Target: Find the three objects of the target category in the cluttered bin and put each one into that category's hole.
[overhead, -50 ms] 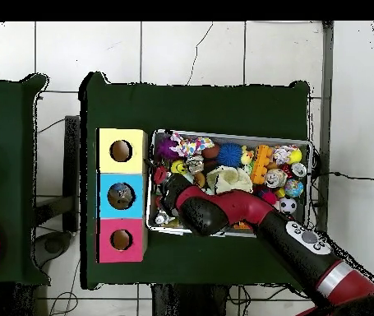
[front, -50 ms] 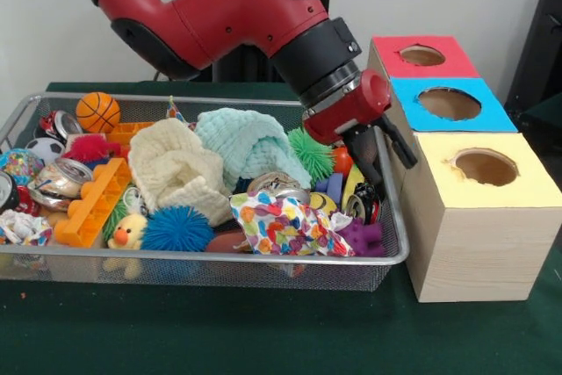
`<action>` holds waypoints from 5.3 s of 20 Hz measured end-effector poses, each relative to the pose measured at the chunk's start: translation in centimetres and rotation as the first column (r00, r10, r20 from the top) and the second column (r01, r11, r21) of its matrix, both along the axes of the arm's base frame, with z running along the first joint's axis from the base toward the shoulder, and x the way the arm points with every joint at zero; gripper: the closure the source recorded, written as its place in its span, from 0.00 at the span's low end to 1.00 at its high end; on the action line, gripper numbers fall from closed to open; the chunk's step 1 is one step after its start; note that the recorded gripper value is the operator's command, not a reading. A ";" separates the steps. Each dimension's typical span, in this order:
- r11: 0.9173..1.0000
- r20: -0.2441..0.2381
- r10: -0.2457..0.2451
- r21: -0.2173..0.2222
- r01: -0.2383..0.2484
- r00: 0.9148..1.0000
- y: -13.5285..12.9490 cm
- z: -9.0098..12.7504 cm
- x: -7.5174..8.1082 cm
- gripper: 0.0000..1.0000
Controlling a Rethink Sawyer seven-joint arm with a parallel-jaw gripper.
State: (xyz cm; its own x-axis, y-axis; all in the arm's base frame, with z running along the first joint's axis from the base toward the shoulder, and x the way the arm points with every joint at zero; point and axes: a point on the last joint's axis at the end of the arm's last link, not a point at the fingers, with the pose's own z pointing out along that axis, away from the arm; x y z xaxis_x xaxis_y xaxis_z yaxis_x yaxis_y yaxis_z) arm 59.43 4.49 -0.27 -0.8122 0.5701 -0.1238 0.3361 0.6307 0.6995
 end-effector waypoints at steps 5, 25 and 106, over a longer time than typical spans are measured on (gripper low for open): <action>0.997 -0.017 0.031 -0.073 -0.032 0.999 0.0 -0.6 -0.7 0.00; 0.988 0.123 0.032 -0.151 -0.013 0.992 -3.8 -3.5 -0.4 0.00; 0.813 -0.399 -0.495 -0.527 0.248 0.772 -28.9 -3.1 -2.6 0.00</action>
